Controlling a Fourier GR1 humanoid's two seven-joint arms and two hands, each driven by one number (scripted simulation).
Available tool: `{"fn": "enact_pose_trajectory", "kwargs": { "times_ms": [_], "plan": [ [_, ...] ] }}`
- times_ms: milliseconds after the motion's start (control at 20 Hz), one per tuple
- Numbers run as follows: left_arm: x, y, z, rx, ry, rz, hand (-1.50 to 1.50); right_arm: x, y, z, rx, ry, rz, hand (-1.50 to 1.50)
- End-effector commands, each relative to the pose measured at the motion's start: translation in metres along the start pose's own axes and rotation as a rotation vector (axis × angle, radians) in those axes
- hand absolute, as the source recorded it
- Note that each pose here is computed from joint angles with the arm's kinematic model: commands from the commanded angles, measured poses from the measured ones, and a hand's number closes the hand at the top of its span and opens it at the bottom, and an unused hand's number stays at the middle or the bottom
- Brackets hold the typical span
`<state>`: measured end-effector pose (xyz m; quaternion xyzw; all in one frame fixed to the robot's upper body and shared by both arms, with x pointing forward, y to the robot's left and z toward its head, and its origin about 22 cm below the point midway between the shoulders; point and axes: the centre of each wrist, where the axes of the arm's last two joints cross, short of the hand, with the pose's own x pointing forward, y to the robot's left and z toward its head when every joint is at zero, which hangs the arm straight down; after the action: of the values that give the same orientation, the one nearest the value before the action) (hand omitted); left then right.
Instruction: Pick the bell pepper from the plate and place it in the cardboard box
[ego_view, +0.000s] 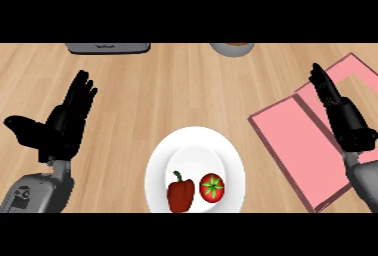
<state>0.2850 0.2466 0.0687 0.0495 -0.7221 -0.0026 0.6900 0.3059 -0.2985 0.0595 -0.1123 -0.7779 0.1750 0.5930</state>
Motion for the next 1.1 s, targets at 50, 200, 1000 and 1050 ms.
{"fn": "enact_pose_trajectory", "kwargs": {
  "times_ms": [50, 200, 1000, 1050],
  "plan": [
    [-0.004, 0.018, 0.020, 0.000, 0.035, 0.007, 0.00, 0.013, 0.016, 0.015, -0.017, 0.053, -0.103, -1.50],
    [-0.015, 0.054, 0.025, 0.038, 0.115, 0.002, 0.00, 0.034, 0.087, 0.044, 0.009, 0.130, -0.348, -1.50],
    [-0.018, 0.080, 0.041, 0.014, 0.182, 0.048, 0.00, 0.073, 0.108, 0.142, 0.045, -0.010, 0.276, -1.50],
    [-0.025, 0.075, 0.045, 0.024, 0.186, 0.054, 0.00, 0.072, 0.110, 0.140, 0.065, 0.015, 0.331, -1.50]
  ]
}}
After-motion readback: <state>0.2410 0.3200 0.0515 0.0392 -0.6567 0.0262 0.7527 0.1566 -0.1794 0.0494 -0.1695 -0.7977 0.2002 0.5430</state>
